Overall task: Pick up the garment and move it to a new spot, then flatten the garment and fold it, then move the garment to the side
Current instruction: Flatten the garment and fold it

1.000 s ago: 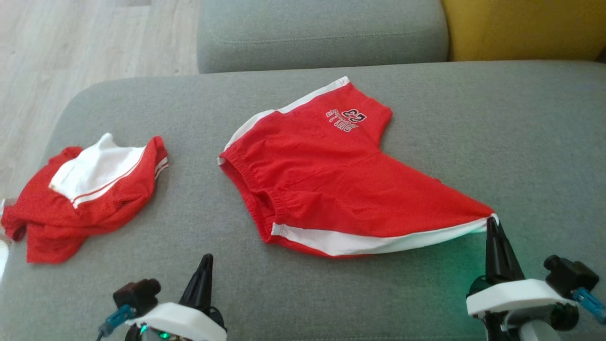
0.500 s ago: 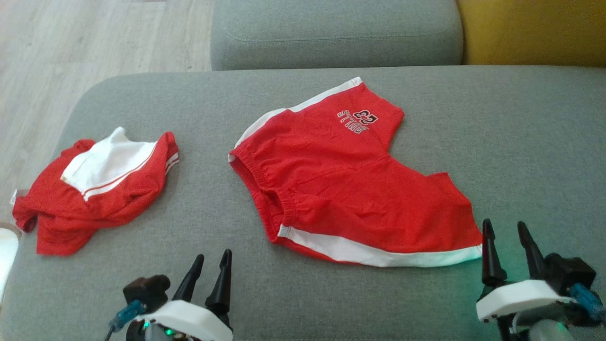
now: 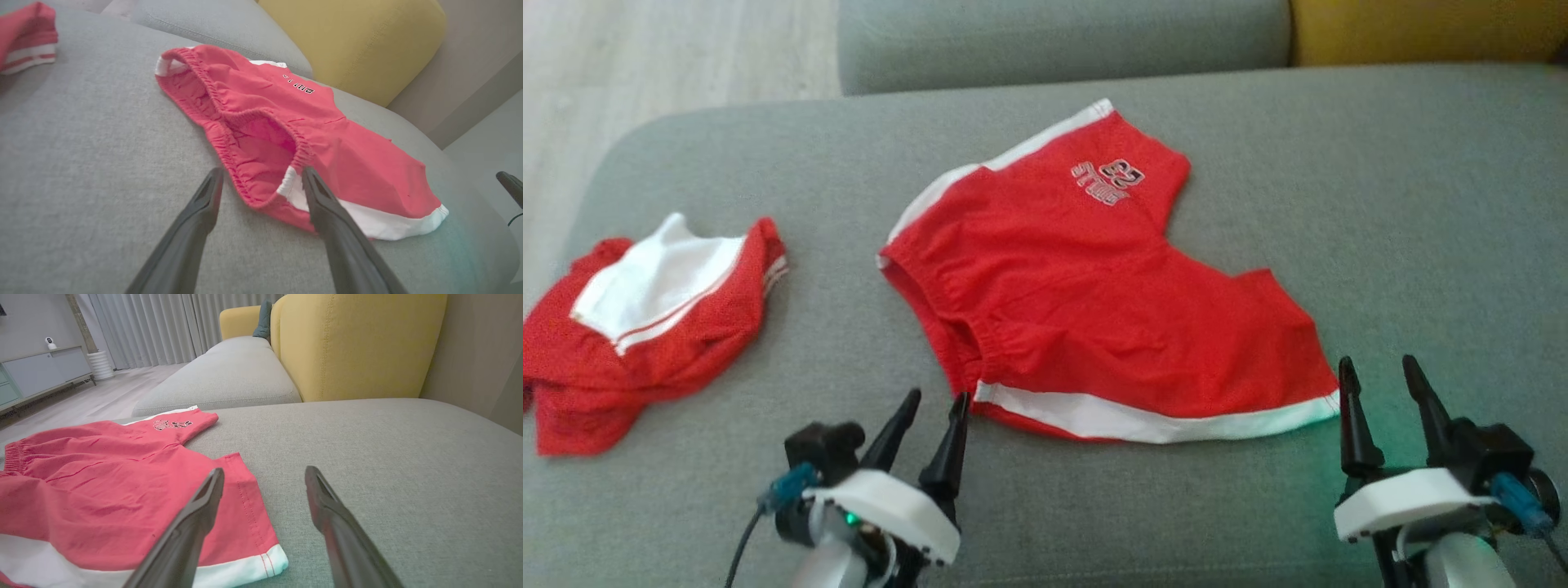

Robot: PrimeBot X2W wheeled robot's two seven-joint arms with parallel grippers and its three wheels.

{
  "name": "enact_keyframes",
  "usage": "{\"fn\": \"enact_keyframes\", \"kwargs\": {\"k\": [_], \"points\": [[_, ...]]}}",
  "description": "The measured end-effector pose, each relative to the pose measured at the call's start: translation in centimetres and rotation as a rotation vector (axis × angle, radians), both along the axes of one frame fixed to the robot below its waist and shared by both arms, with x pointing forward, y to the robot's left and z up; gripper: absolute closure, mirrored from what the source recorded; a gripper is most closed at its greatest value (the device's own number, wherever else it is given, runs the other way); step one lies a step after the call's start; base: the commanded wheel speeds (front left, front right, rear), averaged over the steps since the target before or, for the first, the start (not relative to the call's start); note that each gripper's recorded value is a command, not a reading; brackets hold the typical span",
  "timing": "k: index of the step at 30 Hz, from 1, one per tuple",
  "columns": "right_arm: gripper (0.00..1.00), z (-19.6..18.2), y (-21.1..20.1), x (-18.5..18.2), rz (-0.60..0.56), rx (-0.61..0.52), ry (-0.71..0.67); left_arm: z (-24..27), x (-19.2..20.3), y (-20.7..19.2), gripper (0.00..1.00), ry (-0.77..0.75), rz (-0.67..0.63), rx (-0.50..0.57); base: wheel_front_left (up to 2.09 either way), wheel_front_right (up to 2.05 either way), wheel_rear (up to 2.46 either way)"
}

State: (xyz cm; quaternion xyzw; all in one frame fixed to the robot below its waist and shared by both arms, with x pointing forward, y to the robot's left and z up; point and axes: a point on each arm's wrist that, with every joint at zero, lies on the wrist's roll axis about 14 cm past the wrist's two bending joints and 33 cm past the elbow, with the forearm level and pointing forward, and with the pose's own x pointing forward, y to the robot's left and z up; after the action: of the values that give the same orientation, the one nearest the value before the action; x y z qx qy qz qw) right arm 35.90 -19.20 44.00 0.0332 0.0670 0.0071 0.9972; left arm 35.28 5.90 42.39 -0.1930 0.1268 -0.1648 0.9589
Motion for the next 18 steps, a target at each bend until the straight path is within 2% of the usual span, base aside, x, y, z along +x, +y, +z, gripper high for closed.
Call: {"fn": "enact_keyframes", "kwargs": {"k": [7, 12, 17, 18], "points": [[0.0, -1.2, -1.1, 0.6, -0.034, -0.004, 0.039, -0.6, 2.4, -2.6, 0.0, 0.01, -0.088, 0.011, 0.0, 0.0, 0.0], [0.0, -2.2, -2.4, 0.1, -0.074, -0.009, 0.072, -2.0, 2.1, -4.3, 0.0, 0.048, -0.153, 0.017, 0.0, 0.0, 0.0], [0.0, -2.9, -2.6, -0.3, -0.078, -0.013, 0.096, -2.9, 1.8, -4.5, 0.01, 0.074, -0.165, 0.027, 0.0, 0.0, 0.0], [0.0, -3.1, -2.4, -0.3, -0.073, -0.014, 0.102, -2.9, 1.7, -4.4, 0.27, 0.075, -0.163, 0.028, 0.0, 0.0, 0.0]]}}
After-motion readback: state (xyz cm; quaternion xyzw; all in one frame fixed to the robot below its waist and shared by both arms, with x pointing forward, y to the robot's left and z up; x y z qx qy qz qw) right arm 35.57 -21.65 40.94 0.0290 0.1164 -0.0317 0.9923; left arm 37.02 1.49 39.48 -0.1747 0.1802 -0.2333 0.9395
